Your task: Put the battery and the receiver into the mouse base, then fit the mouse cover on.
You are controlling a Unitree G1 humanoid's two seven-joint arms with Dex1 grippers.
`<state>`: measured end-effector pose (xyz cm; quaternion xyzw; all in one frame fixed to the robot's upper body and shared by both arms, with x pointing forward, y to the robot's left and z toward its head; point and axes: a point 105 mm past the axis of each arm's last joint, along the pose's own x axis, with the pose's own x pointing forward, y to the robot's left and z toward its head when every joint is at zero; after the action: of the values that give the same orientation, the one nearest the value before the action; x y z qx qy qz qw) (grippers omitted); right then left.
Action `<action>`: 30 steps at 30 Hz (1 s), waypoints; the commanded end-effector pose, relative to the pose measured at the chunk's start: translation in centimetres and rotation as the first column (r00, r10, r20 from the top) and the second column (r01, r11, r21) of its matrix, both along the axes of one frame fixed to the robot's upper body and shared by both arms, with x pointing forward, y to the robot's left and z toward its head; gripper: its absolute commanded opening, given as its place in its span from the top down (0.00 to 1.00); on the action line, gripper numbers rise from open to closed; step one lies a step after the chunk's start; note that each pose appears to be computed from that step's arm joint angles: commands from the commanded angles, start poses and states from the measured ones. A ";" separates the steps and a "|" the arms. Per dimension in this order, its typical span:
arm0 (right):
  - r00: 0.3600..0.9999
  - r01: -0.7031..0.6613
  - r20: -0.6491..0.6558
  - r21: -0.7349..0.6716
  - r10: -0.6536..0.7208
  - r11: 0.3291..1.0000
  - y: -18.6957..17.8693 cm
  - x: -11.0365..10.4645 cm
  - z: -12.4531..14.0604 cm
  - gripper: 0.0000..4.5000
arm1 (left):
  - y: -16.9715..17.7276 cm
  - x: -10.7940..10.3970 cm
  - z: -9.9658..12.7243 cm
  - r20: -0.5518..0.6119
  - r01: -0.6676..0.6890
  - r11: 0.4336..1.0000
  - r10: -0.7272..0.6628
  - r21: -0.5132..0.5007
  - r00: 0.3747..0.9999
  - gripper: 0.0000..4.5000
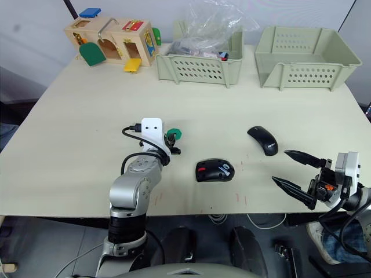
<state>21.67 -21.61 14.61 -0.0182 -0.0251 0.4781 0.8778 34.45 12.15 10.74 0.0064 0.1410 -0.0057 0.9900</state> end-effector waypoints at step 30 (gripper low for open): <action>0.999 -0.016 0.040 -0.006 0.016 1.000 0.4 0.0 0.9 0.00 | -1.0 0.3 0.6 -0.028 0.037 0.999 -0.036 0.034 0.999 0.68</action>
<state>21.78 -21.50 14.59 -0.0173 -0.0251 0.4775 0.8781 34.68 11.59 10.03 0.0228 0.1763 -0.0134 0.9840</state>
